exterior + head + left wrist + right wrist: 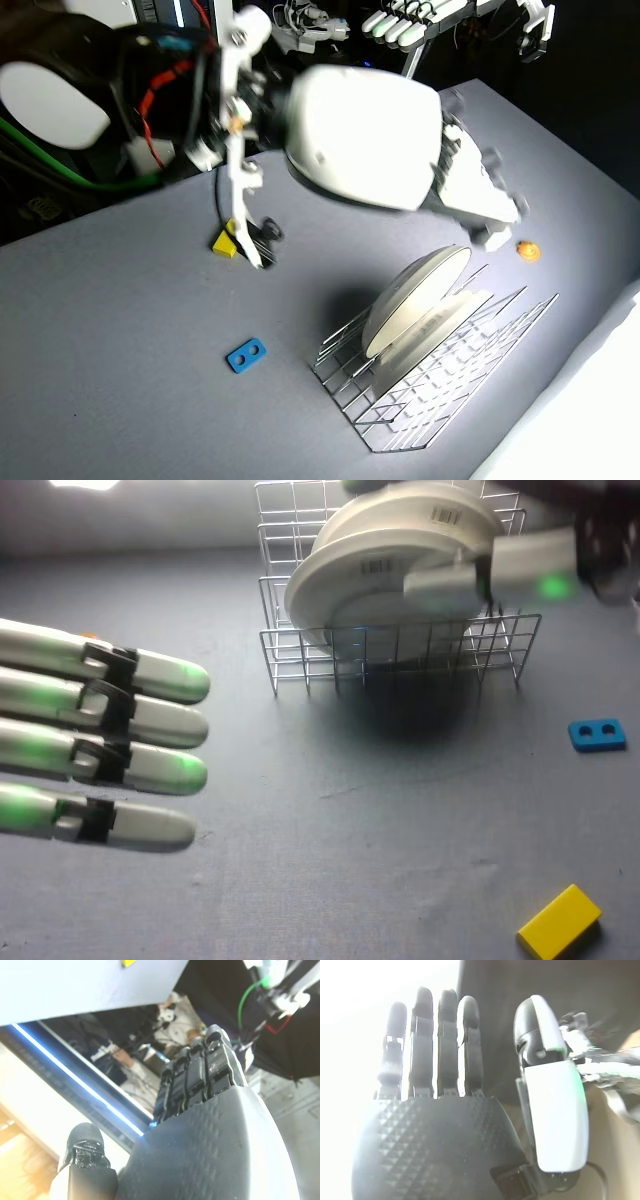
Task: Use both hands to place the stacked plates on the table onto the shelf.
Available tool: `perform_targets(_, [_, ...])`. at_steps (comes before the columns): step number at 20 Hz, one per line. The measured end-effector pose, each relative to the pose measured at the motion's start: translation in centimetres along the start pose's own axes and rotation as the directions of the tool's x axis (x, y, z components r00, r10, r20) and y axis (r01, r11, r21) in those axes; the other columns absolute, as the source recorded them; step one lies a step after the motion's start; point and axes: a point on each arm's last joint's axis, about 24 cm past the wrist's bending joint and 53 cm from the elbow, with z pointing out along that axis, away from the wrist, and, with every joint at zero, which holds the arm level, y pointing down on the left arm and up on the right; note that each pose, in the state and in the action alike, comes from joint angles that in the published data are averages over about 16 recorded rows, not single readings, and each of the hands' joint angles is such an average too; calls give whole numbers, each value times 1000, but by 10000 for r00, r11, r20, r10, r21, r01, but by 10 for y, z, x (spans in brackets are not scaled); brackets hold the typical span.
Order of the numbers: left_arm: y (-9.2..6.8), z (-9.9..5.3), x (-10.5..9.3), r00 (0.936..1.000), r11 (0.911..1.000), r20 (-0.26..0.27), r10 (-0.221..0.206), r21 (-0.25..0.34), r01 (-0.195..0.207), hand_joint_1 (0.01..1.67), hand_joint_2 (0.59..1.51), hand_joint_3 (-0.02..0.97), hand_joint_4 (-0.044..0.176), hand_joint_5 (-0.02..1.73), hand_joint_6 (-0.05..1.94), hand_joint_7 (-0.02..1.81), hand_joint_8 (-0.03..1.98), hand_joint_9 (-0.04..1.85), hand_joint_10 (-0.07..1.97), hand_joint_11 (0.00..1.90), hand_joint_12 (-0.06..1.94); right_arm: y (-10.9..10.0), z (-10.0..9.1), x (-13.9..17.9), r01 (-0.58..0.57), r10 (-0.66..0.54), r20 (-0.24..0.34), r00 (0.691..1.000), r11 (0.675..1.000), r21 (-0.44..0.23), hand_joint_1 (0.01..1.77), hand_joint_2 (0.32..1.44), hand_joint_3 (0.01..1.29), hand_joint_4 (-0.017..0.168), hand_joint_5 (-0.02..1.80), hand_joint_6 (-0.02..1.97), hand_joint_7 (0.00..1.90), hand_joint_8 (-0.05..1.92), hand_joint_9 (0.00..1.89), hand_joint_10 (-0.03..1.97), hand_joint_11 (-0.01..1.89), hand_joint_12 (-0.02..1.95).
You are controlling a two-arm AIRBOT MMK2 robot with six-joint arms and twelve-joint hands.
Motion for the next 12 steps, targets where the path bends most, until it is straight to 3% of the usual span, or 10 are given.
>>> perform_targets(2, [0, 0, 0, 10000, 10000, -7, 6, 9, -6, 21, 1161, 0, 5, 88, 57, 120, 59, 109, 52, 68, 113, 8, -12, 9, 329, -333, -263, 9991, 9994, -139, 669, 1140, 10, 0, 658, 37, 711, 38, 660, 65, 158, 1234])
perform_targets(5, [-1, 1, 0, 10000, 10000, -8, 20, 23, -20, 21, 1166, 0, 4, 274, 380, 325, 386, 303, 362, 232, 444, 18, -31, 22, 648, -667, -657, 9956, 9974, -305, 530, 1117, 10, 1, 709, 258, 784, 298, 736, 351, 291, 1364])
perform_targets(12, [-1, 2, 0, 10000, 10000, -8, 32, 26, -32, 21, 1180, -1, 4, 519, 730, 611, 739, 573, 700, 444, 839, 26, -53, 39, 875, -916, -1198, 9886, 9954, -394, 325, 1090, 10, 3, 809, 521, 926, 592, 880, 676, 527, 1494])
